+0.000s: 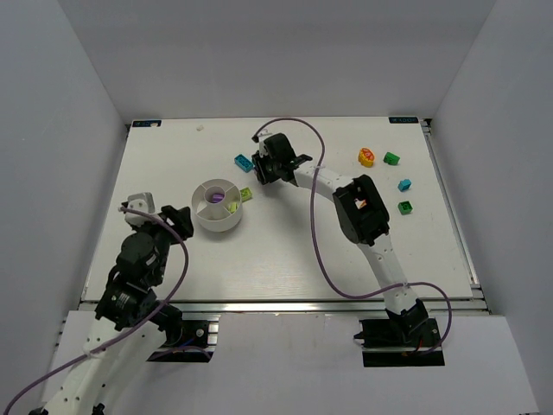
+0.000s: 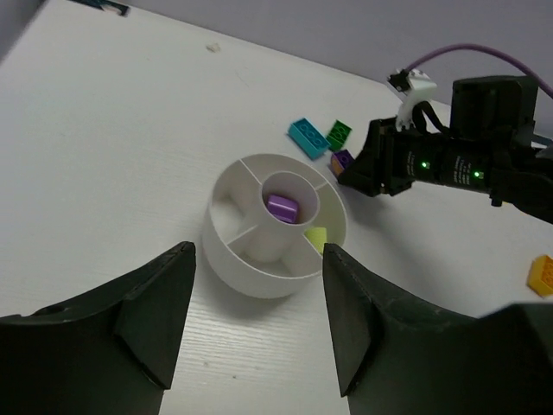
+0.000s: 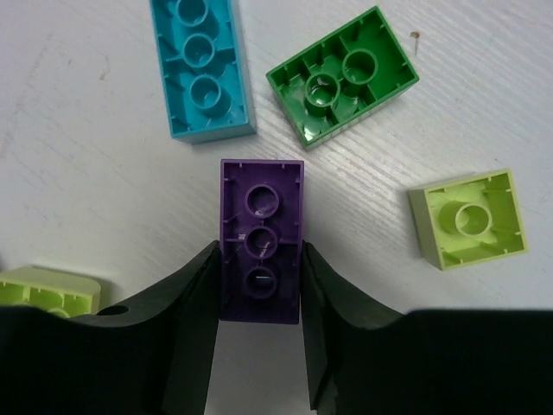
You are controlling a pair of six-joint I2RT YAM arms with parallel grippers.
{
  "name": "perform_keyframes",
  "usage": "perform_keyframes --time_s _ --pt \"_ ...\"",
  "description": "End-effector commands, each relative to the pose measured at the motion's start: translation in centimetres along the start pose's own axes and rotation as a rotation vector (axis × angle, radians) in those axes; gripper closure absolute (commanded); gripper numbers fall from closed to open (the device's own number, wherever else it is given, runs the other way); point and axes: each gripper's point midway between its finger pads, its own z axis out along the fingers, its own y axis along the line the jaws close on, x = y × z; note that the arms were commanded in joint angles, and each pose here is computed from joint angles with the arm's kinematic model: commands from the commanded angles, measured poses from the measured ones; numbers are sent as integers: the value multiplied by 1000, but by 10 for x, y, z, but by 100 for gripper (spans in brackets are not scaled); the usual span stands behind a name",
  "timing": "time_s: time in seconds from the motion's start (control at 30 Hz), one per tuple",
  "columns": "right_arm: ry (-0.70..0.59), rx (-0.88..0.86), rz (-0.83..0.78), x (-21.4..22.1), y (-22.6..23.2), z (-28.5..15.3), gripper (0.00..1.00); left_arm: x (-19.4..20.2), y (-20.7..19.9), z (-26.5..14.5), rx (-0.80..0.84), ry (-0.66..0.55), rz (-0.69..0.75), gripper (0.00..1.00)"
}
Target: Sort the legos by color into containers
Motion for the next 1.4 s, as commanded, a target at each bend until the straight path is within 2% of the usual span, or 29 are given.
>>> perform_keyframes --time_s 0.0,0.07,0.1,0.13,0.17,0.2,0.33,0.5,0.57,0.77,1.2,1.37 --pt "-51 -39 -54 -12 5 -21 87 22 -28 17 92 95 -59 29" --pt "-143 -71 -99 -41 8 -50 97 28 -45 24 124 150 -154 27" --pt "-124 -94 -135 -25 9 -55 100 36 -54 33 125 191 -196 24" --pt "-208 -139 -165 -50 16 -79 100 32 -66 35 160 211 -225 22" --pt "-232 -159 -188 -54 18 -90 100 39 -71 38 172 243 -238 21" --pt "-245 -189 -212 -54 21 -100 100 28 -82 42 201 235 -260 19" --pt "-277 -394 -344 -42 51 -144 100 28 -112 58 259 318 -317 7" --pt "-323 -615 -449 -36 76 -191 100 34 -143 66 341 431 -373 6" --pt "-347 -703 -498 -32 92 -206 100 38 -152 70 359 462 -392 6" --pt "-359 -829 -548 -20 109 -233 100 35 -166 75 395 501 -454 9" --pt "-419 -961 -631 -22 137 -271 100 59 -180 79 409 621 -531 17" --pt "-431 -980 -640 -24 143 -281 100 63 -184 80 419 642 -544 25"
